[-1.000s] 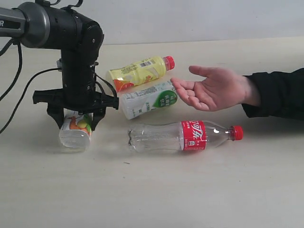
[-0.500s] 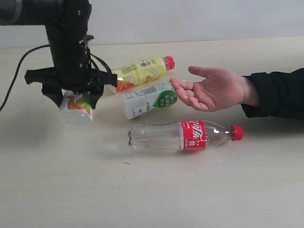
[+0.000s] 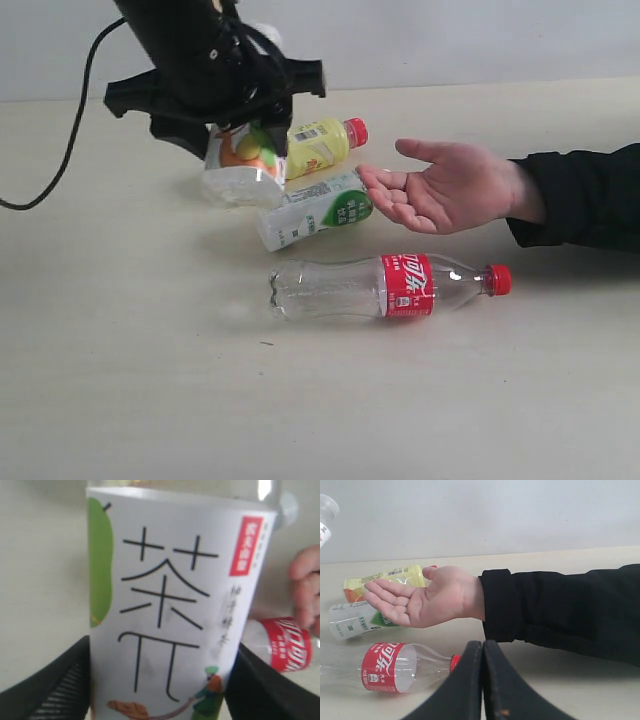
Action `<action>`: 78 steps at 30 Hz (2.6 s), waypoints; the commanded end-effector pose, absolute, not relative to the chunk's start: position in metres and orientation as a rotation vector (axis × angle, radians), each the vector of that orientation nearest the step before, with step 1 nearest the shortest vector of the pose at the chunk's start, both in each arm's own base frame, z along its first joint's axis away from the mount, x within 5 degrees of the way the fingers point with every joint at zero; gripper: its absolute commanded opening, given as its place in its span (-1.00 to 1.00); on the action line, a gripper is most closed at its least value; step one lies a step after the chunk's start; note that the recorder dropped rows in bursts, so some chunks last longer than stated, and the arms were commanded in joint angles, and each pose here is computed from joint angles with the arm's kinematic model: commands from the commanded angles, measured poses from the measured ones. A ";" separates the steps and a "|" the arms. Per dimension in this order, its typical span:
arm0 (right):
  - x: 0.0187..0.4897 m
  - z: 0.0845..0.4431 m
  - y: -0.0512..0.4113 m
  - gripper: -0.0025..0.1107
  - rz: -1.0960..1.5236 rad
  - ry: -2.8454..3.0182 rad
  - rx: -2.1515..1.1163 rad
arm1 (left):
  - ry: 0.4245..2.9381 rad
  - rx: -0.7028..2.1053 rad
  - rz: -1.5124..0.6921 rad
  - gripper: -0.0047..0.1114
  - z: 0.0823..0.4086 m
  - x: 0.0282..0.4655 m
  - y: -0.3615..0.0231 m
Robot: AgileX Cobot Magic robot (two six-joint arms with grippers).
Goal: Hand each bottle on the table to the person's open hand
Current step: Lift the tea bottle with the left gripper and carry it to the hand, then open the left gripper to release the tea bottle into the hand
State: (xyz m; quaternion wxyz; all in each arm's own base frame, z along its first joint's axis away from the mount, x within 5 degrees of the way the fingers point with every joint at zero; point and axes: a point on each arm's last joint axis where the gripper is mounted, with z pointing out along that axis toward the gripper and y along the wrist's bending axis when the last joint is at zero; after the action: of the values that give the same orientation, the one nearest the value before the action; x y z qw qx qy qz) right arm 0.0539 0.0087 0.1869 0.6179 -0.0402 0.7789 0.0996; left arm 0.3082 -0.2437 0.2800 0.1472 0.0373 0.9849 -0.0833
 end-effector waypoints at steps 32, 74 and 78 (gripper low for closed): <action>0.054 0.186 0.009 -0.96 0.229 1.785 -0.102 | 2.833 0.133 -0.985 -0.92 0.270 0.331 -0.392; 0.054 0.186 0.009 -0.96 0.228 1.785 -0.103 | 2.694 0.675 -0.759 0.89 0.292 0.341 -0.358; 0.054 0.186 0.009 -0.96 0.228 1.785 -0.103 | 2.640 0.811 -0.741 0.89 0.305 0.330 -0.358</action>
State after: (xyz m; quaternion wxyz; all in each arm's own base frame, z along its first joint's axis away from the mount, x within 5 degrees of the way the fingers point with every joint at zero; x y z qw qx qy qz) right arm 0.0539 0.0087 0.1869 0.6179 -0.0402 0.7789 0.0996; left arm 0.3389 -0.3582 0.2906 0.1288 0.2426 0.9264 -0.2576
